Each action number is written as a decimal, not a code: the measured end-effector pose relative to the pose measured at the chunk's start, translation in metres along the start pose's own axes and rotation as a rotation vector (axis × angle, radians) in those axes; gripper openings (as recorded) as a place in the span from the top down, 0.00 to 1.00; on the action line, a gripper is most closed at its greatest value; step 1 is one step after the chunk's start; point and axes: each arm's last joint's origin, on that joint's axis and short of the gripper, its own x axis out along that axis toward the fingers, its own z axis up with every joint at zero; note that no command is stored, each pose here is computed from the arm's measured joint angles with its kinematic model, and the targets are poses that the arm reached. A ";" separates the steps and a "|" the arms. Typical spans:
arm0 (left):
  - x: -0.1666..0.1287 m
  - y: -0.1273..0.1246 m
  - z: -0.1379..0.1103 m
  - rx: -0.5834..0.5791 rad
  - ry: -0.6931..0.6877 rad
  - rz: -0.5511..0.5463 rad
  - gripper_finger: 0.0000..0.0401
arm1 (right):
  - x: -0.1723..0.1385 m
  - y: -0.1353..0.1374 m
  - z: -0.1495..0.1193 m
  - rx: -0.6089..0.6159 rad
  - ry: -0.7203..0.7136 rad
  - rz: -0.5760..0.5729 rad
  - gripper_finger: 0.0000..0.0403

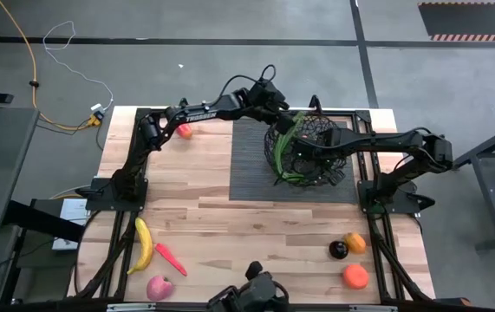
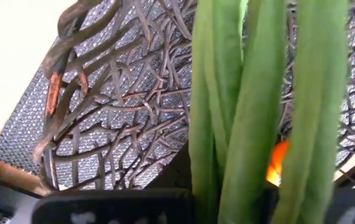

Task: Build produce basket
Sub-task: Put the leaf lettuce into the wire basket

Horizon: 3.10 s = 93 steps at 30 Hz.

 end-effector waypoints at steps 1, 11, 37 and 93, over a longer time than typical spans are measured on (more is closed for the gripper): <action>-0.003 -0.001 0.002 0.023 0.011 0.033 0.41 | 0.000 0.000 0.000 0.003 0.000 0.000 1.00; -0.002 -0.009 -0.005 0.162 0.080 0.136 0.41 | 0.000 0.000 0.000 0.004 -0.004 -0.002 1.00; -0.065 -0.021 0.047 0.080 -0.044 -0.064 0.41 | 0.010 -0.006 -0.009 0.044 -0.036 0.017 1.00; -0.094 -0.045 0.065 0.022 -0.180 -0.138 0.41 | 0.037 0.000 0.030 -0.479 0.001 0.039 1.00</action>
